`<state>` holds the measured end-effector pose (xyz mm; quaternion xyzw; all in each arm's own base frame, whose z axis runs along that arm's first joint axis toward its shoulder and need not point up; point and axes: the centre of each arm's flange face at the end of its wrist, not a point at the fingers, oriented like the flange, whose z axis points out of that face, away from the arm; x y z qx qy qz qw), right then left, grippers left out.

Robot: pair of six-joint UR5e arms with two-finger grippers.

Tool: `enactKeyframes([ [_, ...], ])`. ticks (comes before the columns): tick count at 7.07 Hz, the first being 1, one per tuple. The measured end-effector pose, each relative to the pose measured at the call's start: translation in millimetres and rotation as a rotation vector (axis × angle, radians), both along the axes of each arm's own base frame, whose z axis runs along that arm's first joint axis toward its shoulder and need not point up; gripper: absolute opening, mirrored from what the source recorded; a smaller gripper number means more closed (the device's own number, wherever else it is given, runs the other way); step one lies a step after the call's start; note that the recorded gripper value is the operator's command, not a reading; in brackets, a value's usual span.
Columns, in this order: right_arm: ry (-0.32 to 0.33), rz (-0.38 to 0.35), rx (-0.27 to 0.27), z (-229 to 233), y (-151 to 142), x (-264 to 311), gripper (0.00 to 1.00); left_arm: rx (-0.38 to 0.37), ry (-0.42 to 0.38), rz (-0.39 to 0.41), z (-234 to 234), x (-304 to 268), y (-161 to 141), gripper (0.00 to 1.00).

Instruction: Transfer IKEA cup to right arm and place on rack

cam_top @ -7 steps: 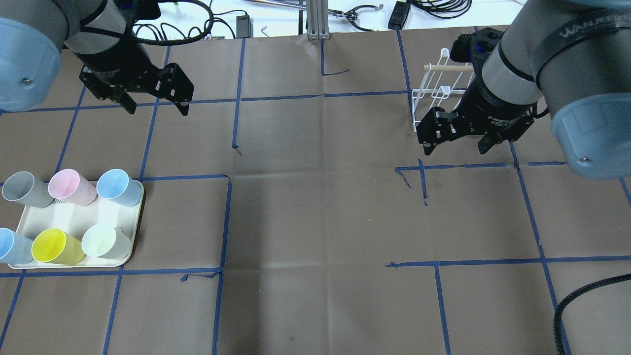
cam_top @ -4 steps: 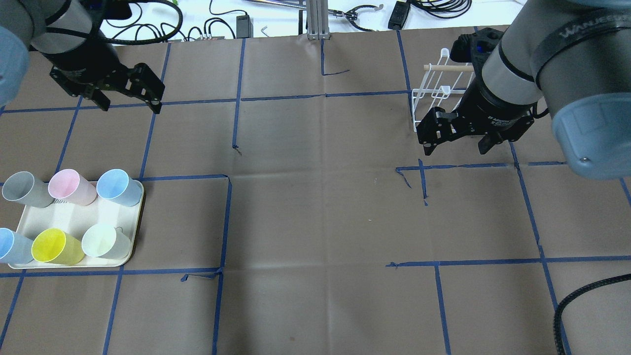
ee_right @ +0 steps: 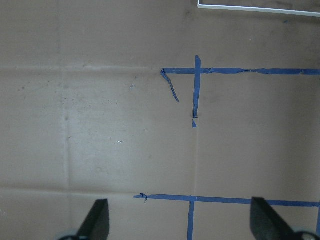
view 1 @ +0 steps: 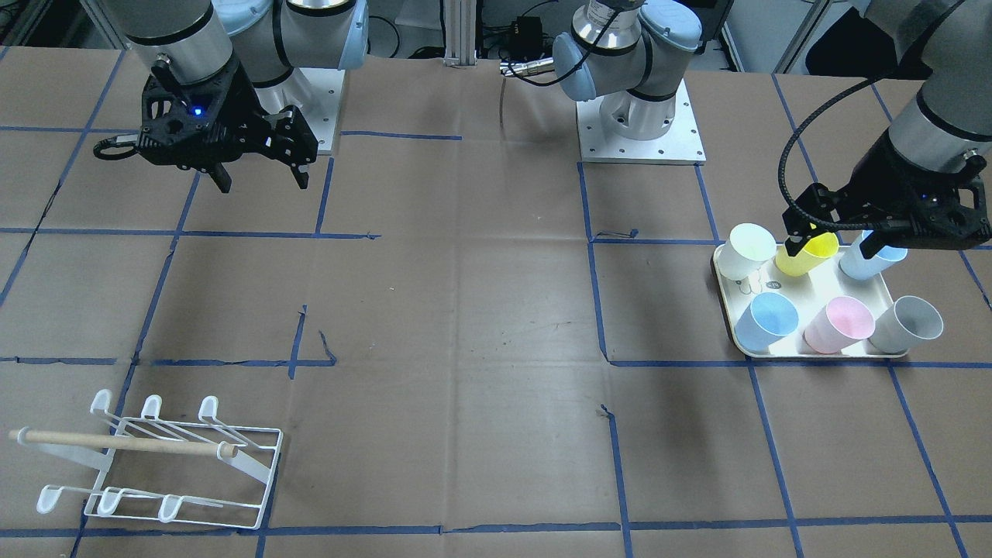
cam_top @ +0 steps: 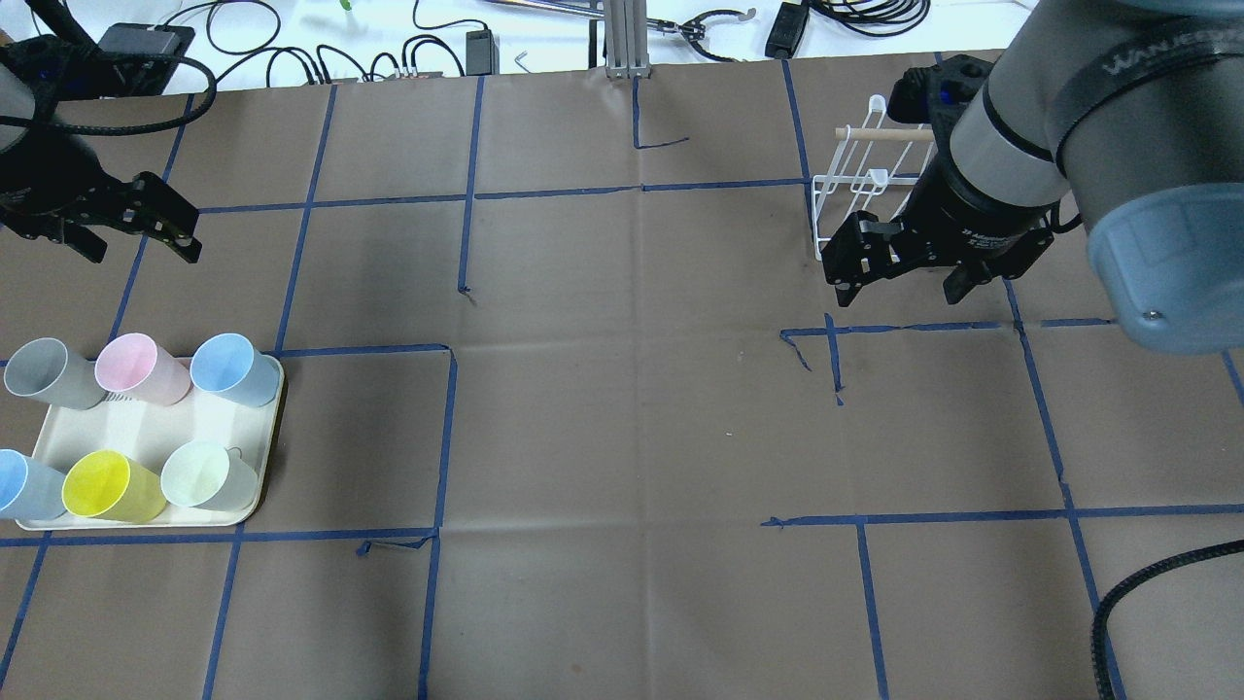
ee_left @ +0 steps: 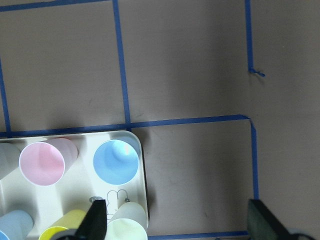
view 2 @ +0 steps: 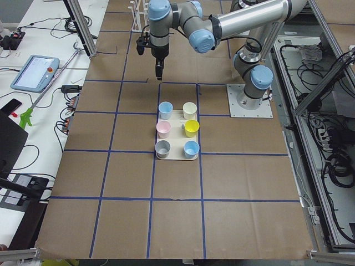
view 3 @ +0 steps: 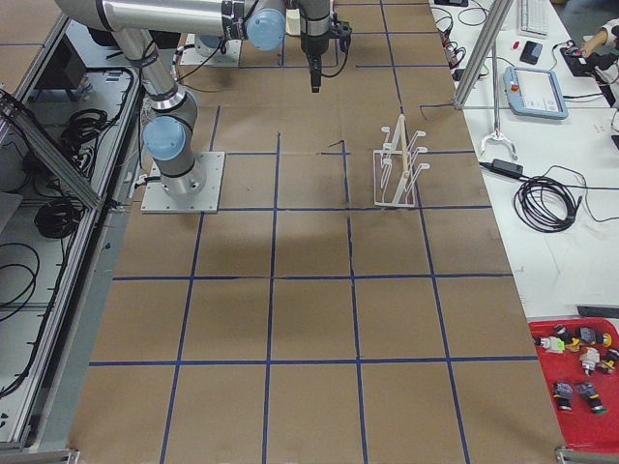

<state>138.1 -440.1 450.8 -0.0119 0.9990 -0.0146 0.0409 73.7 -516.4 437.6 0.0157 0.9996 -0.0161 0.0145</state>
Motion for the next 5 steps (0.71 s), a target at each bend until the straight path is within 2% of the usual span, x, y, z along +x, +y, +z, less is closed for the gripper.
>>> enactKeyframes([
  [5,0.000,0.000,0.000,0,0,0,1.00,0.034,0.026,0.015,-77,10,3,0.99],
])
